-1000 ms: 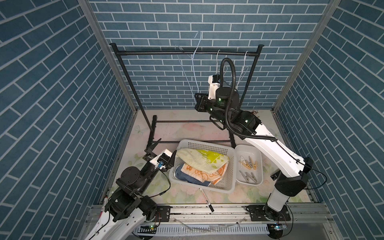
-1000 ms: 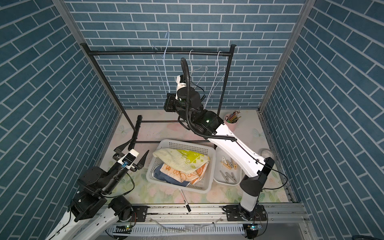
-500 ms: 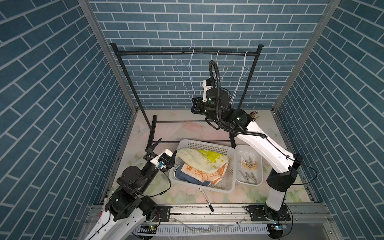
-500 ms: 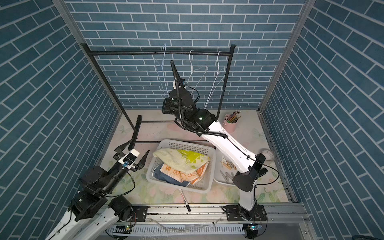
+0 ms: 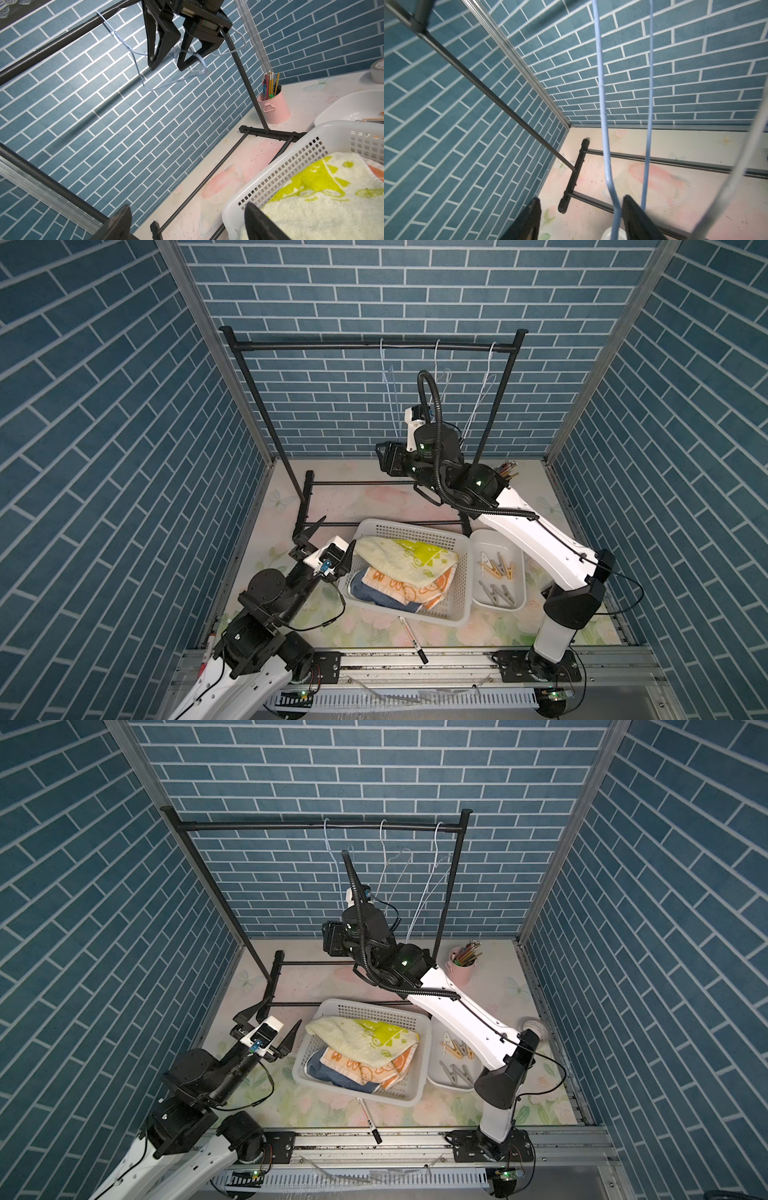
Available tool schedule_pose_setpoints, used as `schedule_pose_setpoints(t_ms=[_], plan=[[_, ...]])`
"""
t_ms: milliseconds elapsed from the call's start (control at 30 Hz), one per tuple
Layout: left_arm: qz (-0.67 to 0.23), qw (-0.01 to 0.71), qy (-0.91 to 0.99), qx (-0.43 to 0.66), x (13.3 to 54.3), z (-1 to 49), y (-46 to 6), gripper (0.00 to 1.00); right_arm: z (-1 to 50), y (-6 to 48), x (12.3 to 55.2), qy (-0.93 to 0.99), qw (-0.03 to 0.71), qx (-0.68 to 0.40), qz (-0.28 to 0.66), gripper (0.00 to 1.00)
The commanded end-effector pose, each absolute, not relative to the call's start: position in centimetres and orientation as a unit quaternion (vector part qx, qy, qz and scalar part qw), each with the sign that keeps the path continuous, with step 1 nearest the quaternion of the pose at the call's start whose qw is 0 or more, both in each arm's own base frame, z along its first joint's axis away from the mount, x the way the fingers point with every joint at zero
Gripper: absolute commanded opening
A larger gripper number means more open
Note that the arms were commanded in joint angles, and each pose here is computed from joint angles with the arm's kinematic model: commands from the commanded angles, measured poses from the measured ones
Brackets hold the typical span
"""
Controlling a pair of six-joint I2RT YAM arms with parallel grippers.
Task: Remove the clothespins securing towels to the hanger
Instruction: Place the hanger on the clothesline, then reset both arms
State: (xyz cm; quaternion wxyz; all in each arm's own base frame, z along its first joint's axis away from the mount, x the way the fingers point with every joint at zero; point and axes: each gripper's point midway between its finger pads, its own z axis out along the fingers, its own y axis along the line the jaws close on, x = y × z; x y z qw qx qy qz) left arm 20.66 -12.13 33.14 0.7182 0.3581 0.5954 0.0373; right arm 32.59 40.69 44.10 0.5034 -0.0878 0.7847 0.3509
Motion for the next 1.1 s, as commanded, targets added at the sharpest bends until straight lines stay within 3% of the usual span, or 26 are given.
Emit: schedule_pose_setpoints(t_ms=[0, 367, 667, 900, 1067], plan=[[0.035, 0.731, 0.595, 0.331, 21.0, 34.3, -11.7, 0.86, 49.4, 39.0, 30.9, 0.735, 0.543, -0.096, 0.395, 0.7], [0.085, 0.712, 0.668, 0.2, 23.4, 34.0, -7.7, 0.86, 52.0, 33.5, 27.6, 0.711, 0.593, -0.147, 0.348, 0.74], [0.149, 0.67, 0.717, 0.119, 25.2, 31.5, -4.9, 0.9, 48.2, 24.8, 26.8, 0.737, 0.625, -0.2, 0.162, 0.75], [0.165, 0.647, 0.742, 0.061, 26.8, 29.2, -3.0, 0.91, 43.2, 14.2, 28.1, 0.768, 0.63, -0.105, 0.054, 0.81], [0.179, 0.638, 0.749, 0.002, 27.6, 28.0, 0.0, 0.95, 39.5, 8.0, 28.6, 0.755, 0.655, -0.028, -0.031, 0.9]])
